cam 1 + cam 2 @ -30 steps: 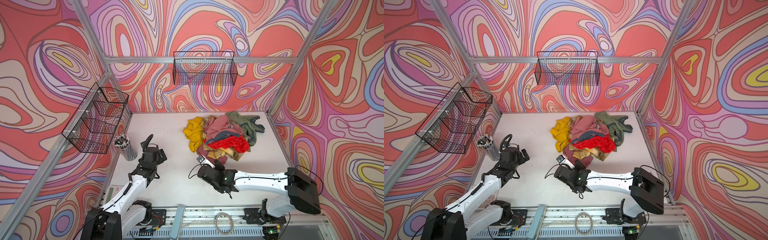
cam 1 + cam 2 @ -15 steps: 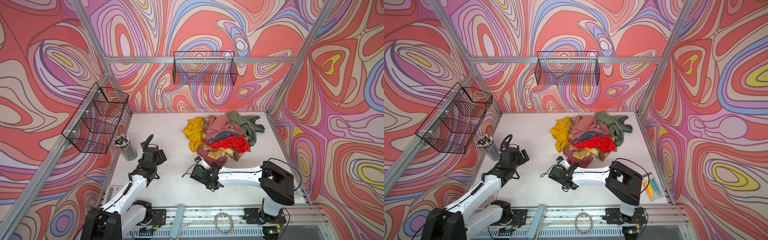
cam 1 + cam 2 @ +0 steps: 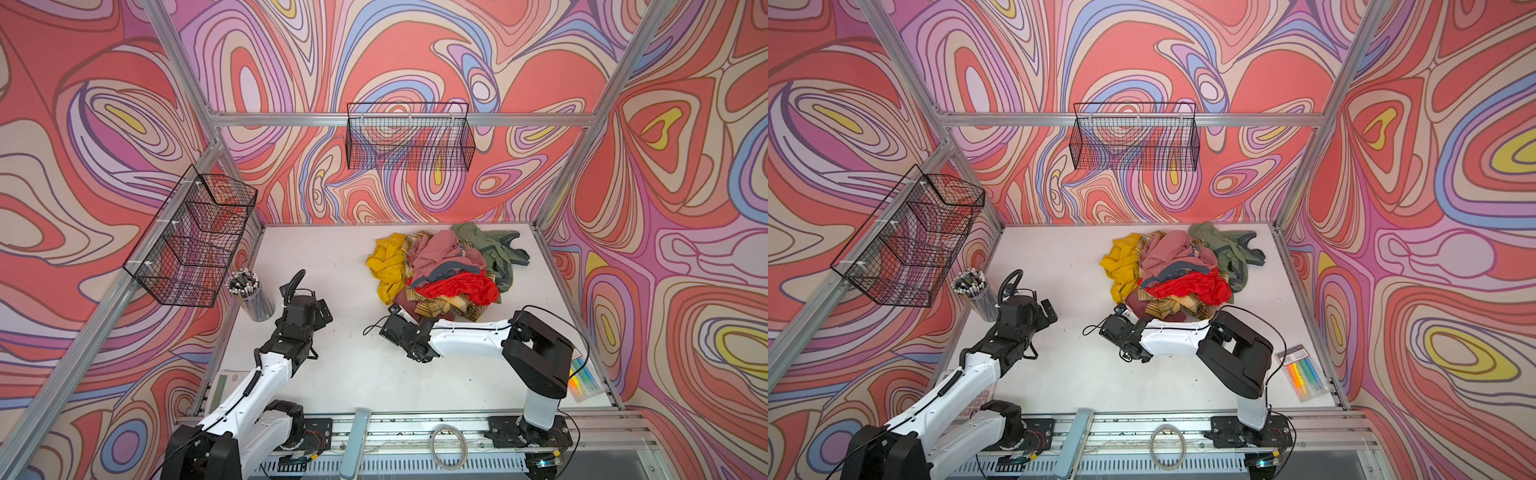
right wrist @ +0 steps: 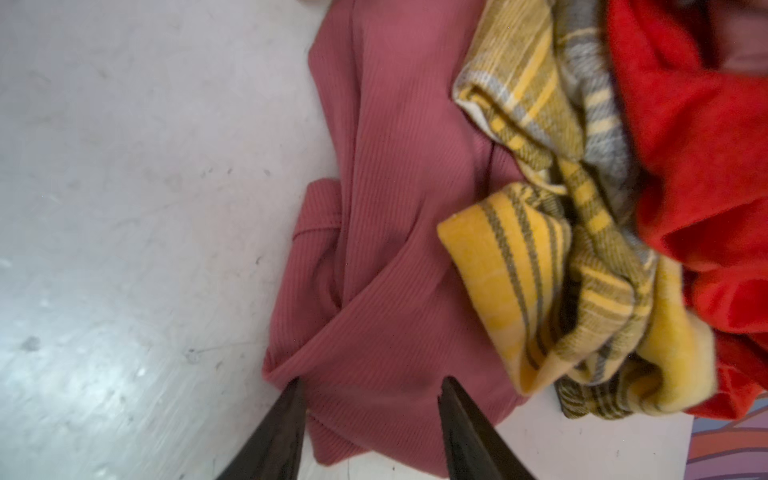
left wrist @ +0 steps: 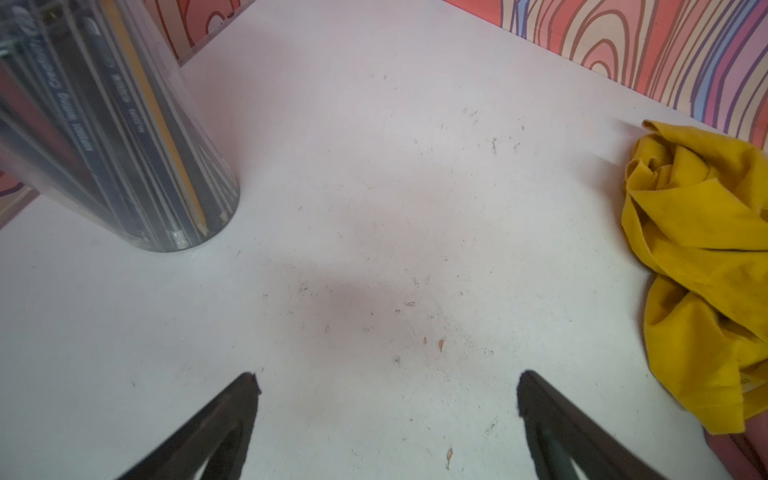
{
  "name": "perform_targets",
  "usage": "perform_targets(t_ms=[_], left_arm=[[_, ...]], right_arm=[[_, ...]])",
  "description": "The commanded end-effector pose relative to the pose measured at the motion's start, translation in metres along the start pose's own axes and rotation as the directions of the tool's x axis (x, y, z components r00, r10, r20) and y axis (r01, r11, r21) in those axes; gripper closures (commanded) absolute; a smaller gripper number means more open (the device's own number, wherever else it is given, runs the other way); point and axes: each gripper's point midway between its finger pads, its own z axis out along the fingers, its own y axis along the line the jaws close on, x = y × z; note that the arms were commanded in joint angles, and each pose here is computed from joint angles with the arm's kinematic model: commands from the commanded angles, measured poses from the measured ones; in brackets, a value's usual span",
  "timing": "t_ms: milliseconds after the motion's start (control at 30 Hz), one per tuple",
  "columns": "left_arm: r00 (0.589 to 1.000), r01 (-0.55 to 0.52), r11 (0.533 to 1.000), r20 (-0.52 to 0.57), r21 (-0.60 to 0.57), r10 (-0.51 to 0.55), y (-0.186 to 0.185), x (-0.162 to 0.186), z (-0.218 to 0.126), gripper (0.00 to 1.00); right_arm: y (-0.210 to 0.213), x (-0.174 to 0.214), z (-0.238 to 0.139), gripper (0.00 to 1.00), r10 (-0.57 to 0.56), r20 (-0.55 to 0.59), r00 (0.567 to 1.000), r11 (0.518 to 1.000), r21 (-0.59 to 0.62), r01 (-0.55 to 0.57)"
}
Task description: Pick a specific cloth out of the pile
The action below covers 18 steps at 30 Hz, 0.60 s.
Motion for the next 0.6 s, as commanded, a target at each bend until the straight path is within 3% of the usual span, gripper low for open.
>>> perform_targets(t_ms=[0,133,367,567], left_arm=[[1.0,-0.019,0.999,-0.013,-0.029,0.019,0.009,0.007,-0.004,0.0],[1.0,-0.011,1.0,-0.02,-0.021,0.01,0.007,0.008,-0.005,0.0],[0.999,0.0,1.0,-0.045,-0.012,-0.001,0.008,0.015,-0.005,0.0],[0.999,0.008,1.0,-0.045,-0.005,-0.009,0.007,0.015,-0.006,0.0]], right_arm=[[0.005,0.015,0.003,0.46,-0.012,-0.041,0.999,1.0,-0.028,0.011],[0.01,0.012,0.014,0.43,-0.057,-0.079,0.995,0.998,-0.006,0.057],[0.01,0.015,0.027,0.44,-0.043,-0.124,0.991,0.999,-0.017,0.042],[-0.012,0.004,0.028,0.75,0.017,-0.103,0.995,1.0,-0.002,-0.017]])
